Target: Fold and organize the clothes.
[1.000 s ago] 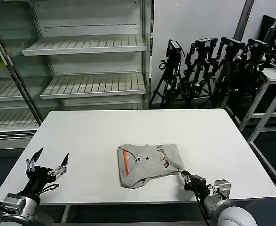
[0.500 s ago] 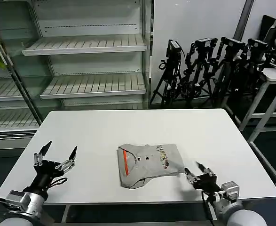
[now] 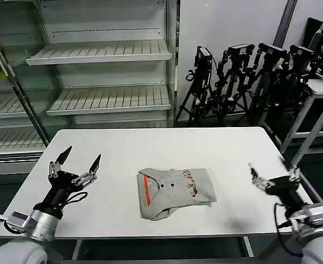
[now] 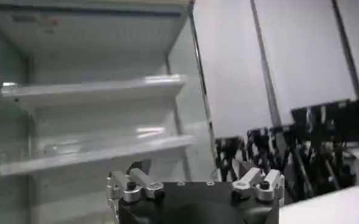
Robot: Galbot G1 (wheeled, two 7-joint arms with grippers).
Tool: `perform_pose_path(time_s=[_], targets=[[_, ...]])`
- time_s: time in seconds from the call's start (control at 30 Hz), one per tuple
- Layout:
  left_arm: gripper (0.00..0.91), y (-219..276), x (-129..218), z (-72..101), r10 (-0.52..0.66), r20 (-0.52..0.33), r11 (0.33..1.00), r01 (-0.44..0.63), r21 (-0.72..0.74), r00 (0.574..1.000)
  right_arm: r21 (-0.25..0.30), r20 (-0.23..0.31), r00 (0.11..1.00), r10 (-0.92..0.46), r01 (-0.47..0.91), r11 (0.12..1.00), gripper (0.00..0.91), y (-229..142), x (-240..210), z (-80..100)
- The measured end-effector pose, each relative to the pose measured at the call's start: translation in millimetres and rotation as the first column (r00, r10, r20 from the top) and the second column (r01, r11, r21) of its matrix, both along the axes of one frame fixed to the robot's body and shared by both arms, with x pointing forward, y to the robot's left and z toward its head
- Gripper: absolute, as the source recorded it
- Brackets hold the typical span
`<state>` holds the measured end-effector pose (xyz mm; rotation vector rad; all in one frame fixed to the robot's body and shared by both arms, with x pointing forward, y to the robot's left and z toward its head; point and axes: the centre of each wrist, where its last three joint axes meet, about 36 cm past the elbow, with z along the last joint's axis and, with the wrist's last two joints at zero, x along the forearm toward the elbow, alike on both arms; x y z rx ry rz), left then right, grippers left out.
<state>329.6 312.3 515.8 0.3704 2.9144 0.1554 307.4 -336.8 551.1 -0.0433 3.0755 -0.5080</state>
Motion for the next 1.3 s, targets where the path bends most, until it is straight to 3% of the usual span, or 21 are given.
perform_pose_path(time_s=[0.3,0.5,0.8,1.3], targets=[[0.907,5.4,26.2,15.3,-0.022,0.117,0.999,0.026,-0.036,0.993,-0.069,0.213,0.977,-0.026,0.041,0.997,0.907,-25.0,-16.6,25.0],[0.907,8.3,37.1,24.6,-0.044,0.175,0.998,0.052,-0.039,0.984,-0.097,0.300,0.954,-0.023,0.054,0.994,0.907,-37.2,-24.6,32.5],[0.907,9.7,42.8,28.7,-0.058,0.206,0.996,0.069,-0.047,0.977,-0.102,0.364,0.930,-0.047,0.090,0.991,0.907,-47.3,-30.3,35.5],[0.907,8.1,40.6,32.4,-0.072,0.231,0.996,0.084,-0.041,0.970,-0.132,0.420,0.907,-0.033,0.097,0.987,0.907,-52.4,-39.6,37.2]])
